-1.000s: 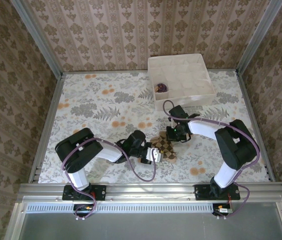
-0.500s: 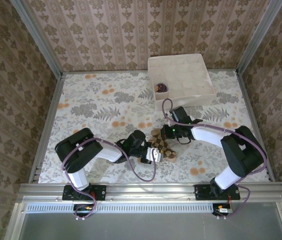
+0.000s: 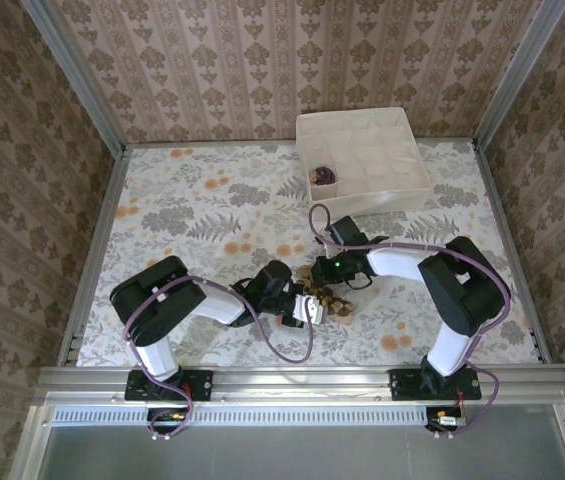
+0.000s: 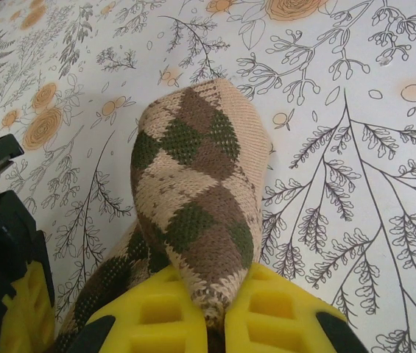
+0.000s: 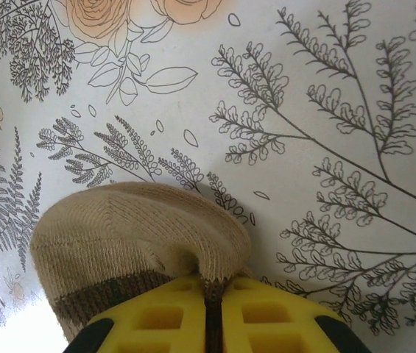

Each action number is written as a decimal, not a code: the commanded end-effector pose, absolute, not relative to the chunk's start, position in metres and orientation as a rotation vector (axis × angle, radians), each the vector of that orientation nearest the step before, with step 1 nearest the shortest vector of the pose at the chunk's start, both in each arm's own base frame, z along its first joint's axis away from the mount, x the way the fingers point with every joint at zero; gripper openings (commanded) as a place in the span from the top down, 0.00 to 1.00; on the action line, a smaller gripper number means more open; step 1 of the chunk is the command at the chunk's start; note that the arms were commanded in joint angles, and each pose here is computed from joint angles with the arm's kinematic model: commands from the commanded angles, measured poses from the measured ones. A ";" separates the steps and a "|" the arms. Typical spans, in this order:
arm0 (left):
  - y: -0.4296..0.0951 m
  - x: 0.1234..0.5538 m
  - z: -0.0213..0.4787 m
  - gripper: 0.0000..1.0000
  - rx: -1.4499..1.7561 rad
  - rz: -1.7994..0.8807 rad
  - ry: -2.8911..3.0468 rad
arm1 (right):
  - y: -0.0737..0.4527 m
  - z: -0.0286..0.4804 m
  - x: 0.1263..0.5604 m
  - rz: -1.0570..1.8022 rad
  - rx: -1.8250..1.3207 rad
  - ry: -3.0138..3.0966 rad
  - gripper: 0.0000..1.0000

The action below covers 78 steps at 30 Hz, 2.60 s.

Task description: Roll the socks

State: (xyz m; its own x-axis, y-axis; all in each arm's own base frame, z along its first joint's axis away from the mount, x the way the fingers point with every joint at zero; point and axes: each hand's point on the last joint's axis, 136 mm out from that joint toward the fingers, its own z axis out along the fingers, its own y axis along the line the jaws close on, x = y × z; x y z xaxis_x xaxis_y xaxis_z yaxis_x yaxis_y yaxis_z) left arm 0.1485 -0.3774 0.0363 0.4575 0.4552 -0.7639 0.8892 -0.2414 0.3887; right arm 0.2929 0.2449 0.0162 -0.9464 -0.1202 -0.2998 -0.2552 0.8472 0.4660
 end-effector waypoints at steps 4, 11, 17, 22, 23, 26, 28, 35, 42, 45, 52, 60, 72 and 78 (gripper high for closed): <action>-0.347 0.136 -0.005 1.00 1.905 -0.647 1.401 | 0.209 -0.031 0.271 0.444 -0.185 2.974 0.87; -0.346 0.110 -0.008 1.00 1.922 -0.777 1.428 | 0.195 -0.040 0.274 0.358 -0.081 2.999 0.86; -0.338 0.110 -0.012 1.00 1.799 -0.821 1.572 | 0.195 -0.051 0.272 0.370 0.008 3.013 0.85; -0.334 0.107 -0.012 1.00 1.692 -0.887 1.734 | 0.200 -0.047 0.280 0.395 0.039 2.981 0.84; -0.333 0.105 -0.011 1.00 1.673 -0.902 1.750 | 0.201 -0.045 0.284 0.400 0.043 2.970 0.84; -0.331 0.101 -0.004 1.00 1.616 -0.945 1.754 | 0.203 -0.040 0.292 0.387 0.052 2.948 0.83; -0.330 0.099 -0.003 1.00 1.602 -0.969 1.753 | 0.204 -0.037 0.296 0.384 0.049 2.938 0.82; -0.330 0.096 0.000 1.00 1.538 -1.058 1.766 | 0.208 -0.027 0.309 0.385 0.037 2.904 0.81; -0.329 0.104 -0.001 1.00 1.458 -1.115 1.808 | 0.214 -0.009 0.314 0.459 0.025 2.836 0.68; -0.323 0.111 -0.006 1.00 1.399 -1.123 1.850 | 0.214 0.007 0.316 0.482 0.015 2.786 0.58; -0.319 0.120 -0.010 1.00 1.346 -1.107 1.901 | 0.212 0.048 0.310 0.548 -0.032 2.680 0.48; -0.320 0.125 -0.013 1.00 1.332 -1.105 1.929 | 0.202 0.079 0.273 0.685 -0.023 2.576 0.46; -0.319 0.133 -0.016 1.00 1.297 -1.121 1.962 | 0.215 0.071 0.243 0.730 0.001 2.643 0.42; -0.319 0.137 -0.016 1.00 1.267 -1.134 1.971 | 0.216 0.063 0.236 0.746 0.088 2.682 0.42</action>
State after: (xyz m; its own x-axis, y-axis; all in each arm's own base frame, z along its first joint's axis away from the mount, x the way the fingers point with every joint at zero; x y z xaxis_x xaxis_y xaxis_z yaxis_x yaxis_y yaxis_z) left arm 0.1467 -0.3447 0.0363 -0.2562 0.3230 -0.9111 0.9665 0.1026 -0.2354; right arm 0.2401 0.2162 0.0650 -0.9247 0.1171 -0.3623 -0.0906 0.8565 0.5081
